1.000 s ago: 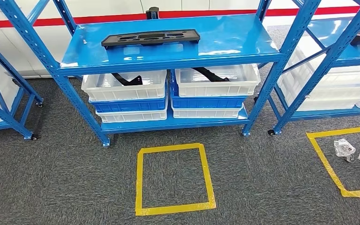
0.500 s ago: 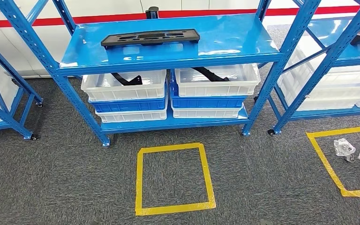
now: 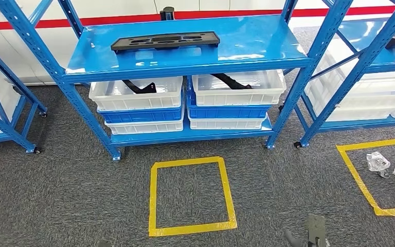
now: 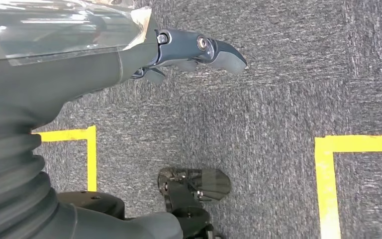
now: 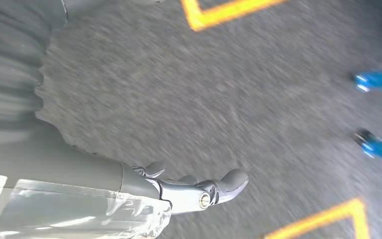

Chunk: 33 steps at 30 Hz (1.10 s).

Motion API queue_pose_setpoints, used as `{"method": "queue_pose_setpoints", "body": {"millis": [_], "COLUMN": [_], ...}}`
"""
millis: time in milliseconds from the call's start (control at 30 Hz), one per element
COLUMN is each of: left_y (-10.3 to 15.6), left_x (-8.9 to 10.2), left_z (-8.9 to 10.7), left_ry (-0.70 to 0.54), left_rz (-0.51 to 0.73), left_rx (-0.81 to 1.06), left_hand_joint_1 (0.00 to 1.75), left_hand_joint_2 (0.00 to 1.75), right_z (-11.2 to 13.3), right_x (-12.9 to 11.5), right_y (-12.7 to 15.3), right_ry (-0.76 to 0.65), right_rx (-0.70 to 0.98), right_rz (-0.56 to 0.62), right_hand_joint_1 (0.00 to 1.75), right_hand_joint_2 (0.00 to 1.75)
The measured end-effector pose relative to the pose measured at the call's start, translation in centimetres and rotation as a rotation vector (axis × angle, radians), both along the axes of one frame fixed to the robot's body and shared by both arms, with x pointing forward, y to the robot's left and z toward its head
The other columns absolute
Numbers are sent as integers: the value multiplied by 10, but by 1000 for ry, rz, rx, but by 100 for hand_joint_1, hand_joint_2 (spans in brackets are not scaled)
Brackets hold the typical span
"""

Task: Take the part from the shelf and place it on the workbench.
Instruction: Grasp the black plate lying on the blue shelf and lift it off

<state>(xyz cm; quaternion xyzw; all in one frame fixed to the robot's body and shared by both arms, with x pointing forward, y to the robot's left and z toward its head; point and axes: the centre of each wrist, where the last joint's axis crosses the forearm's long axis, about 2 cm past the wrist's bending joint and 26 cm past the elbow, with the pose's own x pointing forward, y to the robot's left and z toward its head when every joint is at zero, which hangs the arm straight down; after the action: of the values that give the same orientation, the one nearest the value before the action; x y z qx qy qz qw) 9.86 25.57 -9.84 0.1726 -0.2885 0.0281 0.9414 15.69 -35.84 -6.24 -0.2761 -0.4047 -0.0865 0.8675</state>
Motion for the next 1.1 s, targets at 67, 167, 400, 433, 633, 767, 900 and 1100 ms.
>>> {"method": "queue_pose_setpoints", "body": {"millis": [67, 167, 400, 433, 633, 767, 900, 1100], "left_y": [0, -1, -1, -1, -1, -1, -1, -1], "left_x": [1, 3, 3, 4, 4, 4, 4, 4], "left_z": [0, 0, 0, 0, 0, 0, 0, 0], "left_ry": [-3, -6, -32, -37, -48, -49, -52, -69], "left_rz": [0, 2, 11, 12, 15, 17, 32, 58], "left_rx": [-10, -29, -66, -72, -83, -84, -90, -106], "left_hand_joint_1": [0, 0, 0, 0, 0, 0, 0, 0], "left_hand_joint_2": [175, 175, 175, 175, 131, 0, 0, 0], "right_z": [5, 14, 85, 100, 159, 171, 193, 274], "right_x": [5, 12, 64, 74, 105, 108, 121, 167], "right_y": [-7, -17, -79, -87, -107, -108, -112, -113], "right_ry": [-33, -100, -344, -388, -550, -602, -698, -934], "right_rx": [-19, -62, -272, -309, -445, -486, -552, -664], "right_rz": [-7, 5, 93, 111, 180, 207, 252, 299], "right_hand_joint_1": [0, 0, 0, 0, 0, 0, 0, 0], "right_hand_joint_2": [175, 175, 175, 175, 175, 175, 175, 175]}}
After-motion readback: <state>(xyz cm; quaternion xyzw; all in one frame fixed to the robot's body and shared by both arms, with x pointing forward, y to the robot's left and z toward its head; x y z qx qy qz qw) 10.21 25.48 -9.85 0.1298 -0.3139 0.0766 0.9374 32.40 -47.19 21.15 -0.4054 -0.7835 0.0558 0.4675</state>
